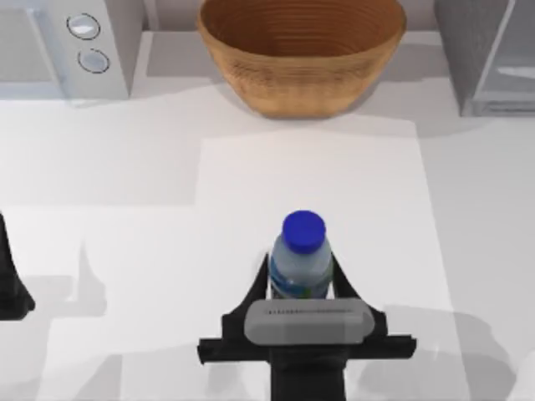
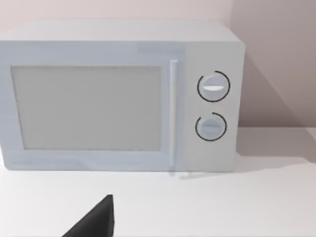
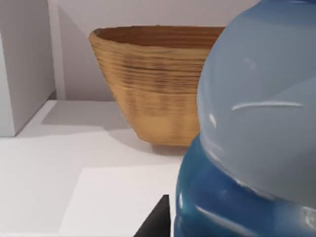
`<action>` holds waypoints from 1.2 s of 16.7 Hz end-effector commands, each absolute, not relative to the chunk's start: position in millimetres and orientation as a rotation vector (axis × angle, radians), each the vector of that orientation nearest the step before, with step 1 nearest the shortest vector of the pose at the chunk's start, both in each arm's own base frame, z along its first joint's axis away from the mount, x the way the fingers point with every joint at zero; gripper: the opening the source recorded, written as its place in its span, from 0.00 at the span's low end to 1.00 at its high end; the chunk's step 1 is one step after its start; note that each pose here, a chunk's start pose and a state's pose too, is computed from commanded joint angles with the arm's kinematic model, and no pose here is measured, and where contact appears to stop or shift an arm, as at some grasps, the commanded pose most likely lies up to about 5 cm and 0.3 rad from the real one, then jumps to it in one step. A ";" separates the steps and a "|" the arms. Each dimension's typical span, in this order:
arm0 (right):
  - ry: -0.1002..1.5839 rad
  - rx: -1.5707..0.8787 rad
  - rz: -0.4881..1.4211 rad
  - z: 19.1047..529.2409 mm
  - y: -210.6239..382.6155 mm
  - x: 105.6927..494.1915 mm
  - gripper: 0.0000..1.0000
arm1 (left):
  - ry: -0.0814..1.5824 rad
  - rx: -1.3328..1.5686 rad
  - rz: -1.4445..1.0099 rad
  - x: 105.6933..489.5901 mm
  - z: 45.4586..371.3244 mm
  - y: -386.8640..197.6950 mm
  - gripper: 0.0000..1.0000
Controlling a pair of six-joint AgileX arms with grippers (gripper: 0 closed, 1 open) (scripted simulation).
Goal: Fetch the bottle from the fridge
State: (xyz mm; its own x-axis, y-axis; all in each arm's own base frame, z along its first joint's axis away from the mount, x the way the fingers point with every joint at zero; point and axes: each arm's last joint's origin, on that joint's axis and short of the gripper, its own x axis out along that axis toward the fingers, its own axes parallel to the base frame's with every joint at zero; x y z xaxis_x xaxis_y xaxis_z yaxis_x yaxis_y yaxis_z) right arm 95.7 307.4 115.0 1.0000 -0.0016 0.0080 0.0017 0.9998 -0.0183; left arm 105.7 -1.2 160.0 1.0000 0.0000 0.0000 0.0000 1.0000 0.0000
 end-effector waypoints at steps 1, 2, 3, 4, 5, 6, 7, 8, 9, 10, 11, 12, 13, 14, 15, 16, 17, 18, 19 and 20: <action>-0.008 -0.018 -0.002 115.0 307.4 95.7 0.00 | 0.000 0.000 0.000 105.7 160.0 -1.2 1.00; -0.007 -0.022 -0.002 114.4 306.2 96.7 0.00 | 0.000 0.000 0.000 105.7 160.0 -1.2 1.00; -0.007 -0.023 -0.002 113.8 306.4 97.6 0.00 | 0.000 0.000 0.000 105.7 160.0 -1.2 1.00; -0.006 -0.024 0.000 111.4 307.0 101.0 0.00 | 0.000 0.000 0.000 105.7 160.0 -1.2 1.00; -0.005 -0.025 0.001 107.6 307.7 106.6 0.00 | 0.000 0.000 0.000 105.7 160.0 -1.2 1.00; -0.005 -0.025 0.001 102.9 308.3 113.8 0.00 | 0.000 0.000 0.000 105.7 160.0 -1.2 1.00; -0.004 -0.026 0.001 97.7 308.7 122.0 0.00 | 0.000 0.000 0.000 105.7 160.0 -1.2 1.00; -0.004 -0.025 0.000 92.6 308.7 130.5 0.00 | 0.000 0.000 0.000 105.7 160.0 -1.2 1.00; -0.005 -0.023 0.000 88.0 308.5 138.5 0.00 | 0.000 0.000 0.000 105.7 160.0 -1.2 1.00; -0.006 -0.021 -0.001 84.3 308.2 145.1 0.00 | 0.000 0.000 0.000 105.7 160.0 -1.2 1.00; -0.007 -0.019 -0.002 82.0 308.0 149.6 0.00 | 0.000 0.000 0.000 105.7 160.0 -1.2 1.00; -0.008 -0.018 -0.002 81.3 307.9 151.3 0.00 | 0.000 0.000 0.000 105.7 160.0 -1.2 1.00; -0.008 -0.018 -0.002 81.3 307.9 151.3 0.00 | 0.000 0.000 0.000 105.7 160.0 -1.2 1.00; -0.008 -0.018 -0.002 81.3 307.9 151.3 0.00 | 0.000 0.000 0.000 105.7 160.0 -1.2 1.00; -0.008 -0.018 -0.002 81.3 307.9 151.3 0.00 | 0.000 0.000 0.000 105.7 160.0 -1.2 1.00; -0.008 -0.018 -0.002 81.3 307.9 151.3 0.08 | 0.000 0.000 0.000 105.7 160.0 -1.2 1.00; -0.008 -0.018 -0.002 81.3 307.9 151.3 0.15 | 0.000 0.000 0.000 105.7 160.0 -1.2 1.00; -0.008 -0.018 -0.002 81.3 307.9 151.3 0.23 | 0.000 0.000 0.000 105.7 160.0 -1.2 1.00; -0.008 -0.018 -0.002 81.3 307.9 151.3 0.30 | 0.000 0.000 0.000 105.7 160.0 -1.2 1.00; -0.008 -0.018 -0.002 81.3 307.9 151.3 0.38 | 0.000 0.000 0.000 105.7 160.0 -1.2 1.00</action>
